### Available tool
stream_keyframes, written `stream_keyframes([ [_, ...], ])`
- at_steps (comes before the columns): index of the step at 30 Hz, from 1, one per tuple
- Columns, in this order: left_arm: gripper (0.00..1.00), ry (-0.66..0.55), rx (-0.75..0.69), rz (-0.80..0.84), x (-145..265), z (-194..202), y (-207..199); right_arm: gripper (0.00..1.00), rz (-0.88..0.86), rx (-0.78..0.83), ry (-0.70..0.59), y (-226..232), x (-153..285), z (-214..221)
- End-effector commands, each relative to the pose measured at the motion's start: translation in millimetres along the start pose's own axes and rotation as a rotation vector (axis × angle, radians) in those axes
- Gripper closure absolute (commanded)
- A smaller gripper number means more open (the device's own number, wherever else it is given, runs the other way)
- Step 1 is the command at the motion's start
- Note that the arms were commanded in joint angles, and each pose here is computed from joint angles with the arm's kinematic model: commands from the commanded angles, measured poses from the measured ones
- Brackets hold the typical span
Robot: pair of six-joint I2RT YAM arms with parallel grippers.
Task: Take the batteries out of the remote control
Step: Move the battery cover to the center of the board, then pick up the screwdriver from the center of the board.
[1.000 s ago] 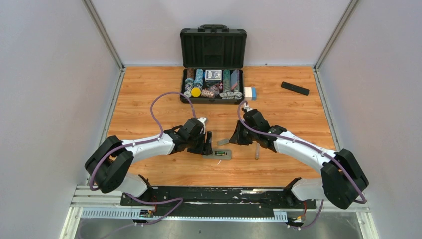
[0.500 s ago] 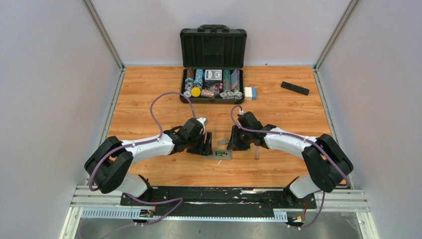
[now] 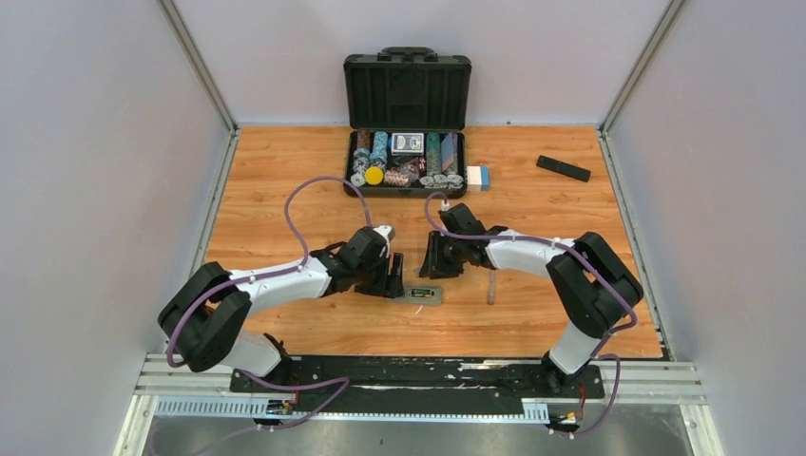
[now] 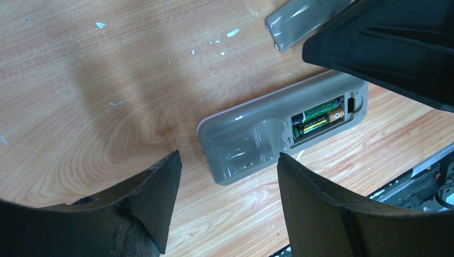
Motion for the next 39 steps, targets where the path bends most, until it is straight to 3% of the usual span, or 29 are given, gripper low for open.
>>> stream_keyframes([
  [1, 0.25, -0.038, -0.016, 0.017, 6.6, -6.4, -5.2, 0.66, -0.057, 0.035, -0.038, 17.9, -7.6, -24.6],
  [7, 0.25, -0.054, -0.009, 0.018, 11.6, -8.8, -6.2, 0.67, -0.068, 0.083, -0.035, 21.1, -12.5, -38.3],
  [15, 0.22, -0.102, -0.003, 0.029, 20.3, -17.7, -10.3, 0.65, -0.113, 0.14, -0.057, 15.0, 24.1, -47.6],
  [23, 0.19, -0.152, -0.006, 0.052, 26.9, -29.2, -17.3, 0.53, 0.096, 0.082, -0.221, -30.0, 73.5, -29.9],
  [27, 0.11, -0.198, -0.008, 0.056, 34.7, -36.8, -18.9, 0.37, 0.2, 0.054, -0.282, -55.7, 94.7, -20.5],
  [29, 0.06, -0.213, -0.003, 0.067, 37.4, -39.1, -20.9, 0.34, 0.257, 0.048, -0.282, -68.2, 99.8, -14.9],
  [39, 0.0, -0.229, 0.009, 0.081, 41.5, -40.3, -22.8, 0.42, 0.405, 0.036, -0.188, -98.0, 97.3, 5.7],
])
Point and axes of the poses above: each gripper's point midway between its finger pads, its own x axis back along the fingers, its own y axis along the line the jaws close on, z = x × y, the point moved 2 cm from there along x, back along the fingers, and after that the axes turned 3 degrees about x, right-handed, at the moved point
